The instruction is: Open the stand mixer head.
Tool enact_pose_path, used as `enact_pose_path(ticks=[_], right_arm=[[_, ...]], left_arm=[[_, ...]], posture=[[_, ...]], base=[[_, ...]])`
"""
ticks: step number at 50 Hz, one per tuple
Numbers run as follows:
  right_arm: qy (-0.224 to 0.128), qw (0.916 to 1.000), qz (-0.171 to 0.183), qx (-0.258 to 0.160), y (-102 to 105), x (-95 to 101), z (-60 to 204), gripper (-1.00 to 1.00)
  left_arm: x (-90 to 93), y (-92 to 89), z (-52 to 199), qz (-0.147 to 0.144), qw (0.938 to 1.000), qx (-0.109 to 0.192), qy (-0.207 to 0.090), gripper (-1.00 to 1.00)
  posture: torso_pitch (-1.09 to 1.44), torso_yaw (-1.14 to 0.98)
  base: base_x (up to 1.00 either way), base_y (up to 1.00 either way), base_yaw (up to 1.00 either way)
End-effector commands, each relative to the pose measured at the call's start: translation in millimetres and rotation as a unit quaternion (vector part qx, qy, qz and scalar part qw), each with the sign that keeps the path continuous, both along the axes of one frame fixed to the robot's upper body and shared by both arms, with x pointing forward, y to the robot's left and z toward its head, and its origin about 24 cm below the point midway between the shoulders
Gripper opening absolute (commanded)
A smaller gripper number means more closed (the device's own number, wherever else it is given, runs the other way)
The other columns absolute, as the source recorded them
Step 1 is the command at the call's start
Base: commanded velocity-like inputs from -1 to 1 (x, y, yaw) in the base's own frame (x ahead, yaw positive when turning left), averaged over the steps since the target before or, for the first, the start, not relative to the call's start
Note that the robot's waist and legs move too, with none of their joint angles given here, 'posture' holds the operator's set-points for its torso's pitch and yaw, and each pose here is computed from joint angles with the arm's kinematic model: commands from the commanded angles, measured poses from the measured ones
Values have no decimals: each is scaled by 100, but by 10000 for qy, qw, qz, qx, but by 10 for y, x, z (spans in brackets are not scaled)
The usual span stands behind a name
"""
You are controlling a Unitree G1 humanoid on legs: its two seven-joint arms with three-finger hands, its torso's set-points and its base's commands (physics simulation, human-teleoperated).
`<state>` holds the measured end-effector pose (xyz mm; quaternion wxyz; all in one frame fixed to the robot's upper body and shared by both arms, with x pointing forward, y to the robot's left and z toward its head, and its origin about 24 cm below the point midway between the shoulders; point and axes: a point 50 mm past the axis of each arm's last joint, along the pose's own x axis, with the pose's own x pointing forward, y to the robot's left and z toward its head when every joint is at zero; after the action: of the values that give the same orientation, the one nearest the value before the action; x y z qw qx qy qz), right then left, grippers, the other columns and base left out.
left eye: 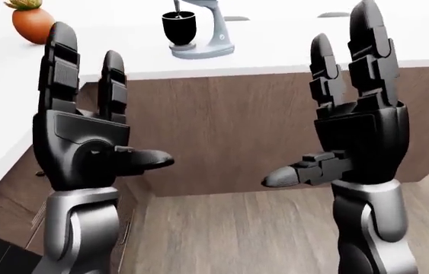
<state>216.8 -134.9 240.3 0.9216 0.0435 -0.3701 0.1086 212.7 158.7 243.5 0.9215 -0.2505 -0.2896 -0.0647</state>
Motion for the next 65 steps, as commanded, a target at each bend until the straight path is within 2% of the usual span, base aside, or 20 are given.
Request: enact_pose_path(ticks=[1, 6, 9, 13, 17, 21, 24, 28, 31, 36, 38, 43, 46, 50, 53, 57, 60, 65], right_arm=[[-265, 9995, 131, 54, 7, -61, 78, 100], [-115, 9999, -44, -86, 10, -5, 37, 100], [-200, 9997, 144, 18, 11, -42, 61, 100], [-124, 9999, -44, -91, 10, -8, 44, 100], [-239, 9996, 124, 28, 11, -59, 73, 100], [-131, 9999, -20, -103, 16, -19, 49, 100], [-247, 9996, 162, 28, 19, -60, 71, 100], [-149, 9999, 7, -70, 12, -23, 53, 100], [-253, 9995, 189, 1, 23, -63, 70, 100], [-176, 9998, 69, -95, 29, -37, 57, 100], [-231, 9995, 221, -34, 38, -66, 68, 100], [-149, 9997, 169, -124, 50, -48, 53, 100], [-241, 9992, 332, -15, 54, -80, 72, 100], [-127, 9996, 198, -138, 60, -41, 37, 100], [-225, 9991, 350, -61, 66, -77, 61, 100], [-167, 9995, 183, -188, 63, -41, 47, 100], [-255, 9991, 319, -82, 61, -75, 66, 100], [-179, 9995, 208, -183, 72, -49, 52, 100]], left_arm=[[-31, 19, 43, 61, 9999, -14, -160, 100], [-29, 14, 43, 57, 9999, -14, -161, 100], [-14, 16, 42, 57, 9999, -22, -155, 100], [-27, 20, 43, 58, 9999, -23, -161, 100], [-30, 21, 47, 60, 9998, -20, -167, 100], [-26, 17, 42, 55, 9998, -22, -164, 100], [-18, 29, 45, 65, 9998, -30, -163, 100], [-22, 21, 40, 58, 9999, -23, -160, 100], [-22, 20, 42, 60, 9998, -23, -163, 100], [-24, 22, 42, 66, 9998, -27, -164, 100], [-28, 28, 42, 76, 9998, -28, -164, 100], [-26, 24, 46, 62, 9998, -40, -168, 100], [-22, 28, 41, 66, 9998, -37, -165, 100], [-23, 31, 38, 75, 9998, -39, -158, 100], [-17, 36, 42, 81, 9998, -39, -162, 100], [-19, 29, 44, 74, 9998, -36, -166, 100], [-15, 34, 46, 81, 9998, -38, -164, 100], [-20, 36, 47, 81, 9998, -38, -174, 100]], posture=[[0, 0], [0, 0], [0, 0], [0, 0], [0, 0], [0, 0], [0, 0], [0, 0], [0, 0], [0, 0], [0, 0], [0, 0], [0, 0], [0, 0], [0, 0], [0, 0], [0, 0], [0, 0]], base=[[100, 0, 0], [54, 0, 0], [34, 0, 0], [44, 0, 0], [10, 0, 0], [50, 0, 0], [23, 0, 0], [50, 0, 0], [11, 0, 0], [44, 0, 0], [0, 0, 0], [59, 0, 0], [14, 0, 0], [72, 0, 0], [9, 0, 0], [56, 0, 0], [24, 0, 0], [40, 0, 0]])
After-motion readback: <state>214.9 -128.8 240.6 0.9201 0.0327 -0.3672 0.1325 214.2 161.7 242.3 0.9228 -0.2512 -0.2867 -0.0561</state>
